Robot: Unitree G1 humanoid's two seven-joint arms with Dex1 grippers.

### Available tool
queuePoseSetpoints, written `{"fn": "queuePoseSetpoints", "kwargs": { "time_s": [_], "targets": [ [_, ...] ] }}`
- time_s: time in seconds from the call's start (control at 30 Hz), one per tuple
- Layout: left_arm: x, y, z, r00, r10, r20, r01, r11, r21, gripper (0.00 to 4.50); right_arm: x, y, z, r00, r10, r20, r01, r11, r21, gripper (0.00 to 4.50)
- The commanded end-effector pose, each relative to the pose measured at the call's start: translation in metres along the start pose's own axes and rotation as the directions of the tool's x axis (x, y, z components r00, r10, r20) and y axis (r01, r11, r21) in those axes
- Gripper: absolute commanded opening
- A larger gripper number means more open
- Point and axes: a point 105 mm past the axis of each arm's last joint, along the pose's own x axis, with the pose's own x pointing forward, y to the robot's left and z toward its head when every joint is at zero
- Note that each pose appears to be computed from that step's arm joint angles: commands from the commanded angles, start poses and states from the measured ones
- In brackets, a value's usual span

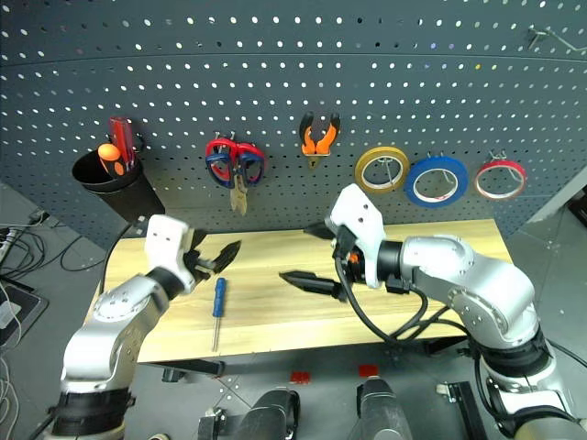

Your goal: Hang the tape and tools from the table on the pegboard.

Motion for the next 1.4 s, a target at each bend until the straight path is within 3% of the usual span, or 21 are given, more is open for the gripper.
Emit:
{"fn": "queuePoseSetpoints", "kwargs": {
  "time_s": [0.03, 0.13, 0.3, 0.53, 0.93, 1.07, 1.27, 1.4],
  "targets": [
    [-0.019, 0.016, -0.025, 0.989, 0.056, -0.135, -0.065, 0.996, -0.069, 3.64, 0.002, 0.017, 0.003, 0.999, 0.048, 0.016, -0.047, 0.998, -0.038, 4.5],
    [-0.027, 0.021, -0.055, 0.958, 0.072, -0.276, -0.111, 0.986, -0.128, 3.64, 0.004, 0.023, 0.0, 0.997, 0.073, 0.003, -0.073, 0.997, -0.023, 4.5],
    [-0.027, 0.026, -0.081, 0.901, 0.089, -0.425, -0.176, 0.97, -0.17, 3.64, 0.007, 0.032, 0.0, 0.989, 0.144, -0.015, -0.144, 0.99, 0.0, 4.5],
    [0.003, 0.026, -0.088, 0.875, 0.09, -0.475, -0.204, 0.96, -0.194, 3.64, 0.012, 0.047, 0.0, 0.967, 0.249, -0.046, -0.25, 0.968, -0.008, 4.5],
    [0.036, -0.002, -0.104, 0.847, 0.019, -0.531, -0.13, 0.976, -0.173, 3.64, 0.012, 0.045, 0.003, 0.968, 0.246, -0.049, -0.247, 0.969, -0.017, 4.5],
    [0.037, -0.002, -0.109, 0.844, 0.03, -0.536, -0.133, 0.979, -0.154, 2.82, 0.01, 0.046, 0.003, 0.965, 0.258, -0.045, -0.258, 0.966, 0.007, 4.5],
    [0.037, 0.0, -0.113, 0.841, 0.031, -0.54, -0.138, 0.978, -0.159, 0.85, 0.008, 0.042, 0.004, 0.968, 0.248, -0.047, -0.248, 0.969, 0.011, 4.5],
    [0.038, 0.003, -0.094, 0.897, 0.021, -0.441, -0.113, 0.976, -0.183, 0.6, 0.008, 0.038, 0.006, 0.974, 0.225, -0.039, -0.226, 0.974, -0.009, 4.5]
  ]
}}
